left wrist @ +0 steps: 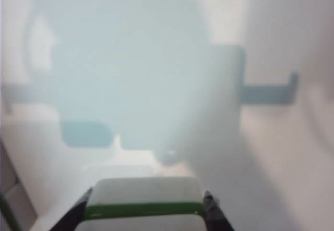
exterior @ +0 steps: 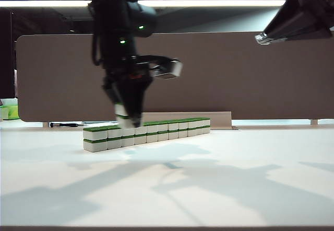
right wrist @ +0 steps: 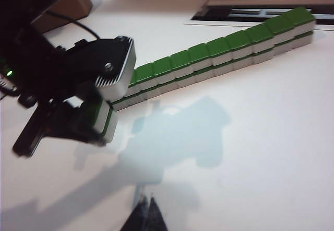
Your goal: Take a mahjong tile from the mahjong wall and then place it on the table close to you.
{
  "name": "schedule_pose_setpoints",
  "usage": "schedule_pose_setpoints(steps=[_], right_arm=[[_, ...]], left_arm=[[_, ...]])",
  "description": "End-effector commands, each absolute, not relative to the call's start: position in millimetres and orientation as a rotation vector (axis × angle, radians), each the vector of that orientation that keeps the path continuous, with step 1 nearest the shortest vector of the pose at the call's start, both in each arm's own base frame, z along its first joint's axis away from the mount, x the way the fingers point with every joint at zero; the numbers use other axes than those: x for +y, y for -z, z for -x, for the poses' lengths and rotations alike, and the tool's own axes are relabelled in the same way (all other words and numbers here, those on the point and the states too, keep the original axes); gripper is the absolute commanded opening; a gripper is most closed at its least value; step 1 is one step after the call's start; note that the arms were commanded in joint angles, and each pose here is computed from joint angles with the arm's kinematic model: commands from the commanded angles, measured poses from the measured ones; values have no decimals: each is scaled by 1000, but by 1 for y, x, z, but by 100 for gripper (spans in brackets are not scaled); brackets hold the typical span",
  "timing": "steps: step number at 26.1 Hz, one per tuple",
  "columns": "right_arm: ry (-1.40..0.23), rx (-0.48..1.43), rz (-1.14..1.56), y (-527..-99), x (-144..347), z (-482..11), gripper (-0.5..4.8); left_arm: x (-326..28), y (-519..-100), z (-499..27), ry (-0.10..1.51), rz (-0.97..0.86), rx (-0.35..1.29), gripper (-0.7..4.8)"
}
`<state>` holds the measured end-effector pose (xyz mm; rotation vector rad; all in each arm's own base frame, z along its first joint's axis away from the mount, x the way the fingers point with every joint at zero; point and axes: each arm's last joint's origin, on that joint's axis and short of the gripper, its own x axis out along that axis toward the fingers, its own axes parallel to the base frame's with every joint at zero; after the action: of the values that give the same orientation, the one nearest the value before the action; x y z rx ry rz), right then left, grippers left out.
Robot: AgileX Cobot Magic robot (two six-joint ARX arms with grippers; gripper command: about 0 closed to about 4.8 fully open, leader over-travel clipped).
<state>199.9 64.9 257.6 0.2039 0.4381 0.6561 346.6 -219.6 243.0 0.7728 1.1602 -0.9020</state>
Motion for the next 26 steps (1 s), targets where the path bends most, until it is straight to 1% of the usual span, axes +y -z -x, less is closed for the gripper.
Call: schedule_pose_setpoints(steps=[1,3,5,12,19,23,26], right_arm=[[-612,400,-207,-262,56,-203,-1],[-577,395,-214,-262,48,-205,-1],[-494,385,-230,-262,31,-209,-1],[-377,370,-253,-262,5,-211,-1],[-355,380,-260,-261,1,-210,-1],[-363,381,-262,-261,1,-210,-1],[-364,381,-262,-261,1,-210,-1]], left_arm=[[-241,-248,-336,964,-812,1073,174],[-254,-249,-328,1009,-854,1039,174],[-276,-245,-314,1076,-905,996,174],[-310,-221,-297,1181,-985,979,174],[-325,-201,-291,1263,-966,998,174],[-327,-200,-290,1268,-968,1001,174],[-327,-198,-289,1305,-935,1011,174]])
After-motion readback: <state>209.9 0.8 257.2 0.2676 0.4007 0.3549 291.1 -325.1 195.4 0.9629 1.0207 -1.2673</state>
